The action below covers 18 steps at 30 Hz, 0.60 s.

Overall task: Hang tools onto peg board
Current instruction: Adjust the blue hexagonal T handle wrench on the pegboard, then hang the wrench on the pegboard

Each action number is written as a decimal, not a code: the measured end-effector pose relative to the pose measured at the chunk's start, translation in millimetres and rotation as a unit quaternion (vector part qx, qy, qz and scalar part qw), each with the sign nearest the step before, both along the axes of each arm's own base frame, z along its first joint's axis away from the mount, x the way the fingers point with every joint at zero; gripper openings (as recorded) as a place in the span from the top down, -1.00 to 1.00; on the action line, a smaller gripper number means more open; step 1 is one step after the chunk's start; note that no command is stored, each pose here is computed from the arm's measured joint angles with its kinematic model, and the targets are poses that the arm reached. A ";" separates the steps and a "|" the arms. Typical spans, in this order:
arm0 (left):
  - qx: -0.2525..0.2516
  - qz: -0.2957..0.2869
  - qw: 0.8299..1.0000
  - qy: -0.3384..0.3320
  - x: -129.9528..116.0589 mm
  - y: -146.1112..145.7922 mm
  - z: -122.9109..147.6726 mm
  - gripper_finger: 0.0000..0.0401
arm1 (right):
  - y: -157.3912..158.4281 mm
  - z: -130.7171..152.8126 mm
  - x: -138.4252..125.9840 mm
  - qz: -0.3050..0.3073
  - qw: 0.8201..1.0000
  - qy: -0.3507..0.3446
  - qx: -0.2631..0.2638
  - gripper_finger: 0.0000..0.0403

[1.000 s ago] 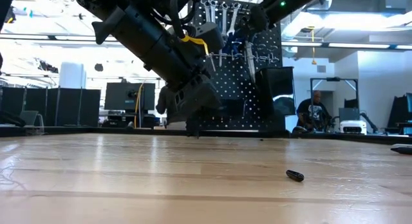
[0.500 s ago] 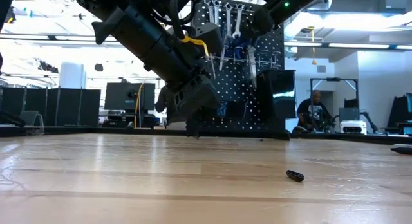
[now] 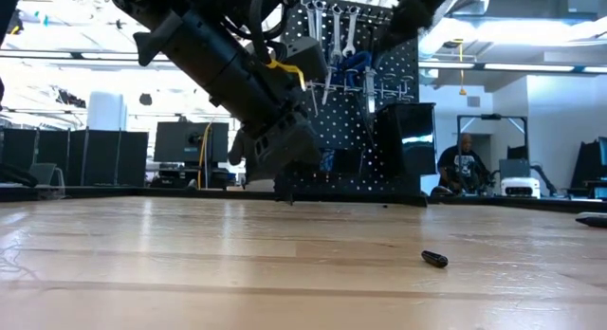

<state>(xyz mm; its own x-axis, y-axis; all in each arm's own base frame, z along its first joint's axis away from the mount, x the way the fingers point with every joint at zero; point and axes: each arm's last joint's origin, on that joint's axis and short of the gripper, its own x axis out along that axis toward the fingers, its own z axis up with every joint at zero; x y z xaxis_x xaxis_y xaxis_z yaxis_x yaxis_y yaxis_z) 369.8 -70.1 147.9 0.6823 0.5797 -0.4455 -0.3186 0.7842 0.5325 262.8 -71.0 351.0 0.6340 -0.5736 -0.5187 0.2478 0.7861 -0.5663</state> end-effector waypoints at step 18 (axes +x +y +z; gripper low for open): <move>0.003 -0.010 1.000 0.001 -0.9 -5.9 0.3 1.00 | 200.7 -93.5 -55.2 0.205 0.889 0.212 0.349 -0.18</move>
<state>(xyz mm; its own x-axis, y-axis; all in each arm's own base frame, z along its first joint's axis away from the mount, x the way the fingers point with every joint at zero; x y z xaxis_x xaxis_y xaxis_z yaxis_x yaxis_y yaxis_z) 368.8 -76.0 148.2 0.6932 0.5686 -0.4429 -0.3018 0.7870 0.5380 207.5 129.7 257.4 0.3784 0.2172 -0.8998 -0.2604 0.9578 0.1217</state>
